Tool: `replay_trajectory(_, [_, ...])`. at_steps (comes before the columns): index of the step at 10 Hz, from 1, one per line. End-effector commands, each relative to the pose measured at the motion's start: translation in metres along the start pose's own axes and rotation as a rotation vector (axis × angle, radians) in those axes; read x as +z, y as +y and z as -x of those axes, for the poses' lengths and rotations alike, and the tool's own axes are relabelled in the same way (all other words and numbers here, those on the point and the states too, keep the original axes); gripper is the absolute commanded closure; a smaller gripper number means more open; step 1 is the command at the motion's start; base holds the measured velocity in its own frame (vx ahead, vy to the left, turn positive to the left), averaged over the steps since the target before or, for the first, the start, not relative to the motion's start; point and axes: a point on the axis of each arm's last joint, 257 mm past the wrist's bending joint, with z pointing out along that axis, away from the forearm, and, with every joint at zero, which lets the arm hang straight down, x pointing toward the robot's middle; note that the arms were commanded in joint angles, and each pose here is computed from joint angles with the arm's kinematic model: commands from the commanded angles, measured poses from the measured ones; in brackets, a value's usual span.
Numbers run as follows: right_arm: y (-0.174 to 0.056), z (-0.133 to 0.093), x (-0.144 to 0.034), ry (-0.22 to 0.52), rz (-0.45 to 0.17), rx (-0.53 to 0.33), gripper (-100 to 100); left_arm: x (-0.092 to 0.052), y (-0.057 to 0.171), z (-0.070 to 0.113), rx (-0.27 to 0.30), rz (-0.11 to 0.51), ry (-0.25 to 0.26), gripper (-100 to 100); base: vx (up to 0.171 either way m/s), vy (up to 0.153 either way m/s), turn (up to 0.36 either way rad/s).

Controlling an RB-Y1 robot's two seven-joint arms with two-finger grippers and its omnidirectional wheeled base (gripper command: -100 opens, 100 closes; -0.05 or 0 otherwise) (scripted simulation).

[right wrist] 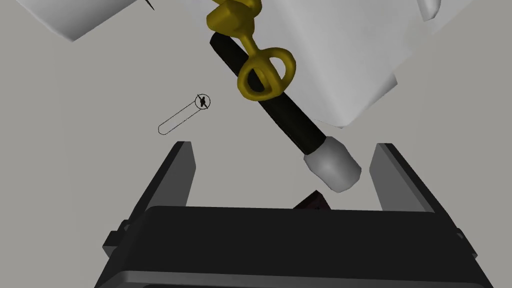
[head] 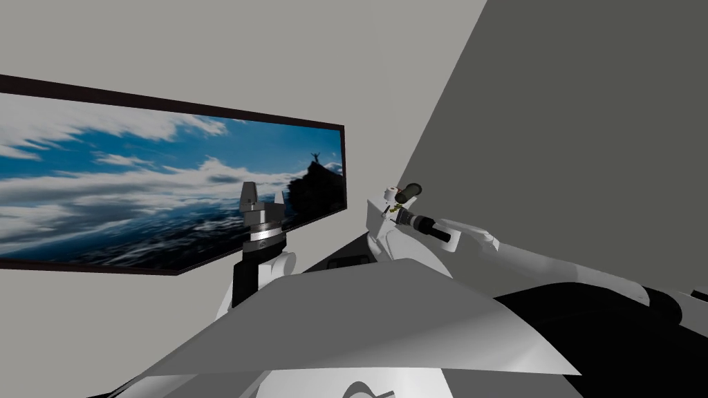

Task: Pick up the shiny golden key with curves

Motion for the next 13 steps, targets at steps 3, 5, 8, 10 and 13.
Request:
replay_trajectory(3, [-0.001, -0.027, -0.006, 0.075, 0.027, -0.14, -100, 0.0, 0.0, 0.0, 0.0, 0.0, 0.0, 0, 0.018, 0.032, 0.036])
replay_trajectory(5, [-0.004, -0.043, -0.01, 0.119, 0.046, -0.221, -100, 0.0, 0.0, 0.0, 0.0, 0.0, 0.0, 0, 0.013, 0.028, 0.039])
replay_trajectory(8, [-0.01, -0.071, -0.02, 0.199, 0.086, -0.372, -100, 0.0, 0.0, 0.0, 0.0, 0.0, 0.0, 0, 0.015, 0.026, 0.045])
replay_trajectory(10, [-0.013, -0.082, -0.025, 0.233, 0.107, -0.445, -100, 0.0, 0.0, 0.0, 0.0, 0.0, 0.0, 0, 0.02, 0.035, 0.046])
replay_trajectory(13, [-0.02, -0.102, -0.035, 0.29, 0.146, -0.572, -100, 0.0, 0.0, 0.0, 0.0, 0.0, 0.0, 0, 0.018, 0.027, 0.037])
